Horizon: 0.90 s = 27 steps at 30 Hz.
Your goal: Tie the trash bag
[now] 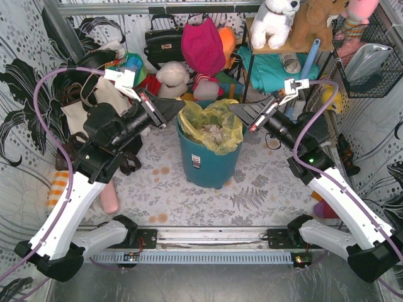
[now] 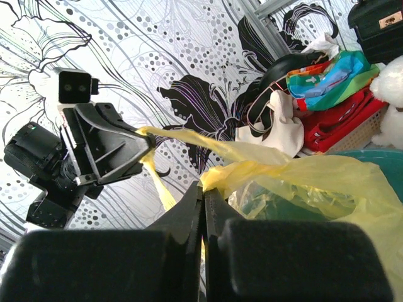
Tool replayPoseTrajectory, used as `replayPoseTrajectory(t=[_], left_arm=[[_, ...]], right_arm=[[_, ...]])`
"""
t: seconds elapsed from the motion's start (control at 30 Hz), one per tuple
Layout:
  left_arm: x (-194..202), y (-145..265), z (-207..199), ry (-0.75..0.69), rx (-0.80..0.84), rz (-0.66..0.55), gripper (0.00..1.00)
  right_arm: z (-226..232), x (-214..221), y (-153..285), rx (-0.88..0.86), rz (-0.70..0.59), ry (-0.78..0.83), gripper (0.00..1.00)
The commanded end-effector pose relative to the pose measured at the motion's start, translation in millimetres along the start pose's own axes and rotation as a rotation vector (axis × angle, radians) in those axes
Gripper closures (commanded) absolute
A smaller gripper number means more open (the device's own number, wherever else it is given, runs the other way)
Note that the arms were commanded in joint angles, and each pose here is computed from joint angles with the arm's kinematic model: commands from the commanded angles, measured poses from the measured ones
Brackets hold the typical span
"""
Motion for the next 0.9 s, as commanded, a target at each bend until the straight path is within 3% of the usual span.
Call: replayPoseTrajectory(t=[0.0, 0.13, 0.33, 0.57, 0.7, 0.87], left_arm=[[9.9, -3.3, 21.0, -0.004, -0.134, 0.019, 1.0], [29.2, 1.4, 24.8, 0.023, -0.094, 0.074, 1.0], [48.2, 17.6, 9.3, 0.013, 0.152, 0.147, 1.0], [73.1, 42.4, 0.6, -0.055, 0.386, 0.322, 1.0], [65.7, 50.7, -10.8, -0.088, 0.48, 0.275, 1.0], [27.0, 46.7, -30.6, -0.179, 0.505, 0.118, 1.0]], right_arm=[[1.0, 0.9, 1.4, -0.021, -0.023, 0.004, 1.0], [-15.2, 15.5, 12.9, 0.037, -0.006, -0.041, 1.0], [-23.3, 30.6, 33.2, 0.069, 0.026, -0.073, 1.0], [-24.6, 47.8, 57.0, 0.068, 0.11, -0.112, 1.0], [-16.6, 44.5, 62.8, 0.049, 0.083, -0.111, 1.0], [-2.7, 24.4, 47.3, 0.032, 0.026, -0.059, 1.0]])
Point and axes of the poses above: each gripper's point midway between its finger pads, its own y axis back along the fingers, its own z axis along the line the jaws close on, x = y × z, the point moved 9 cm from there along y, back along the fingers, and after that the axes turned 8 degrees about -y, right-handed, at the moved point
